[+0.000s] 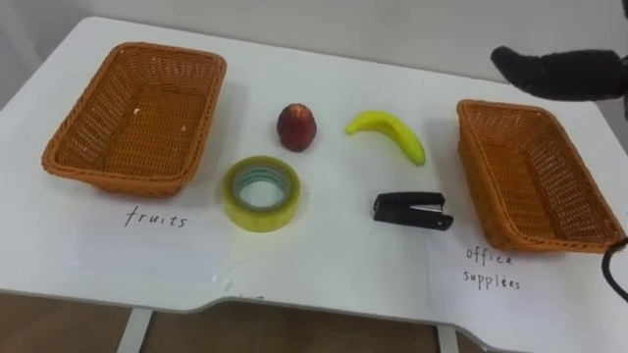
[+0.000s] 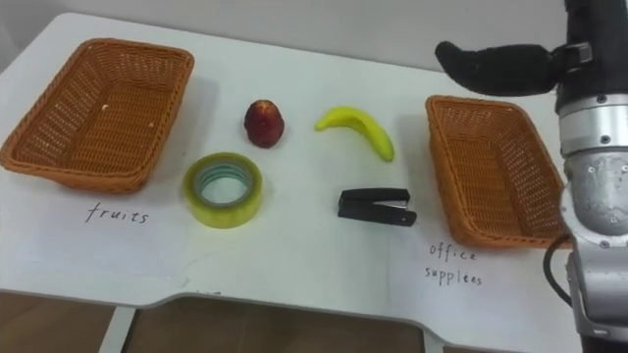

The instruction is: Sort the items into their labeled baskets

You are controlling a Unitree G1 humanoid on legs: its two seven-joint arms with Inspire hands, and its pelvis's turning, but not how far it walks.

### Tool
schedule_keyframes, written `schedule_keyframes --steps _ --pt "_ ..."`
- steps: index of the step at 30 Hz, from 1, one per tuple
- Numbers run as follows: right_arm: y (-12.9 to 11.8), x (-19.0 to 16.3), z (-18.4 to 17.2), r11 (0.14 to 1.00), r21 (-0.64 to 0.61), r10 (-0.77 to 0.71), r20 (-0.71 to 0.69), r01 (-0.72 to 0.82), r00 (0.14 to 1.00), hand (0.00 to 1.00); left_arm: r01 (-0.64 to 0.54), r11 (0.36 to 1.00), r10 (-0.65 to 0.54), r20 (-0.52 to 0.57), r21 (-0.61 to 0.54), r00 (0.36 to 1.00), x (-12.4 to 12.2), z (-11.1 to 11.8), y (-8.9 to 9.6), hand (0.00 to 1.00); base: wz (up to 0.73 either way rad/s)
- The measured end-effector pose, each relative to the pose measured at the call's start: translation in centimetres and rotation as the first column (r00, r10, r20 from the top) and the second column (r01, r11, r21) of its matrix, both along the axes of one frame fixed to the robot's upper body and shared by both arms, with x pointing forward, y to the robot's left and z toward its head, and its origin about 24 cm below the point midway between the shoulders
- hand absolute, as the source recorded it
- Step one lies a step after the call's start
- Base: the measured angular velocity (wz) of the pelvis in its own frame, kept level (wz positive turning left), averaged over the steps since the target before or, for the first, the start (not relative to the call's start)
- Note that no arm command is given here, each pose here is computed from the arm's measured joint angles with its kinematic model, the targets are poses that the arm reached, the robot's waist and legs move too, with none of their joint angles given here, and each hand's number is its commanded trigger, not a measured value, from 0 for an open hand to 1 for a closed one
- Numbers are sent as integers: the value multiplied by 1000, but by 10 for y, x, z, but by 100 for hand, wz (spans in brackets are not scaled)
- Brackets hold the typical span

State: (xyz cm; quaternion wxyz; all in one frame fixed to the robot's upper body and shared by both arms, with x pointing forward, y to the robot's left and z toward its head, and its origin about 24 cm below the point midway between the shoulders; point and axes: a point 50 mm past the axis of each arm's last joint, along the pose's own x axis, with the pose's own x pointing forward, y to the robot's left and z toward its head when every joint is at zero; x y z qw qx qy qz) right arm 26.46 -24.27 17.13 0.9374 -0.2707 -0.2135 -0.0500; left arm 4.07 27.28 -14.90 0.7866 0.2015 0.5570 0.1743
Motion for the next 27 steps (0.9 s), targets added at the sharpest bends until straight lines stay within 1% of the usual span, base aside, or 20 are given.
schedule_keyframes --steps 5,10,21,27 --pt "9 3 -7 996 -39 74 -74 -77 995 0 16 1000 -16 -3 -10 1000 1 1 4 0 0" --pt "13 4 -12 988 -98 105 -130 -118 986 0 46 999 -46 -3 -24 999 6 3 7 0 3" --pt "17 4 -17 962 -214 125 -213 -171 969 0 67 995 -68 -2 -76 998 9 1 4 0 0" --pt "29 6 -30 940 -222 183 -313 -259 932 0 93 991 -93 -2 -92 996 13 0 0 0 0"
